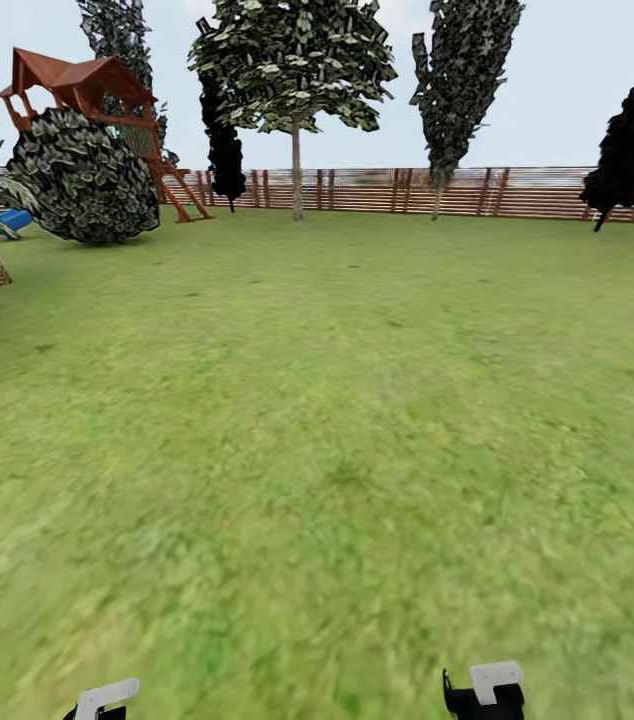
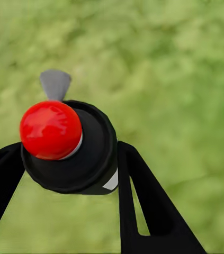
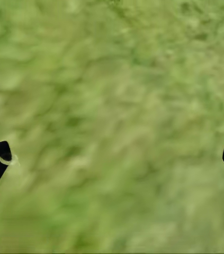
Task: In the garden, pick up the pesticide atomizer on the floor and spray pesticide onto both trees until each tree trunk is fully covered.
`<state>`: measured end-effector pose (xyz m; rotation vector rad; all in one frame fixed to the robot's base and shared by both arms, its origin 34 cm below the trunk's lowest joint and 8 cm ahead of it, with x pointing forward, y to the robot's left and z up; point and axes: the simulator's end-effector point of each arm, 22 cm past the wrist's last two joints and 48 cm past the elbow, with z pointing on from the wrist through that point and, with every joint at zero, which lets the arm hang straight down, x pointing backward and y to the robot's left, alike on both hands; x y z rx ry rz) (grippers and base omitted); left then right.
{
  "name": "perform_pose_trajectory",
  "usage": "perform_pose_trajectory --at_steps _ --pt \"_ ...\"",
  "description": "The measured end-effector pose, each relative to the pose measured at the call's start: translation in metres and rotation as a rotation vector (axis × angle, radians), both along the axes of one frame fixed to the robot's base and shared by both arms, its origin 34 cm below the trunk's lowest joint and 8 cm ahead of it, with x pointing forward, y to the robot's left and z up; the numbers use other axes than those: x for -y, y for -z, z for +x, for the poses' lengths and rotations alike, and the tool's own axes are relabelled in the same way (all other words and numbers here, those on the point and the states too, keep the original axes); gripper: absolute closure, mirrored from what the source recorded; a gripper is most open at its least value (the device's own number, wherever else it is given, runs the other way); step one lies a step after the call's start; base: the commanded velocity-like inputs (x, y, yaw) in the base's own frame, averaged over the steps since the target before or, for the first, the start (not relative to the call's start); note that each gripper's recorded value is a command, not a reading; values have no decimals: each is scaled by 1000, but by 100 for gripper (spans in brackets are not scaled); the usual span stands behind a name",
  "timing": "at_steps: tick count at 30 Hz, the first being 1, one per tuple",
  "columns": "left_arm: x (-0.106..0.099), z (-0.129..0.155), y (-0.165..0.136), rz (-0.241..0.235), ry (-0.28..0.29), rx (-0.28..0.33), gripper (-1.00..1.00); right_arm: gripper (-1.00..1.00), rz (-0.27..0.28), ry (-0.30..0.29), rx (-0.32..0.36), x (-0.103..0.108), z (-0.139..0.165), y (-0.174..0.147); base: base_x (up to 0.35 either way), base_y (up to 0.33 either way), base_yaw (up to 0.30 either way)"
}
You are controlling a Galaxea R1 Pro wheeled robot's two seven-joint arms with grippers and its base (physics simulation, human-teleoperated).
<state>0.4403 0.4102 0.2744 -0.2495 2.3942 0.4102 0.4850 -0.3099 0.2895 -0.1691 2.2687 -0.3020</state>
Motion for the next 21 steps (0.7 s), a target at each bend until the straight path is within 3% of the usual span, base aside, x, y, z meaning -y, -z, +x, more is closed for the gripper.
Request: perform_pose_trajectory --at_steps 12,21 --pt "1 0 0 -1 3 0 100 -100 0 0 1 0 0 0 339 0 275" --pt "0 0 0 0 1 -1 100 -100 0 1 -1 0 0 0 339 0 39"
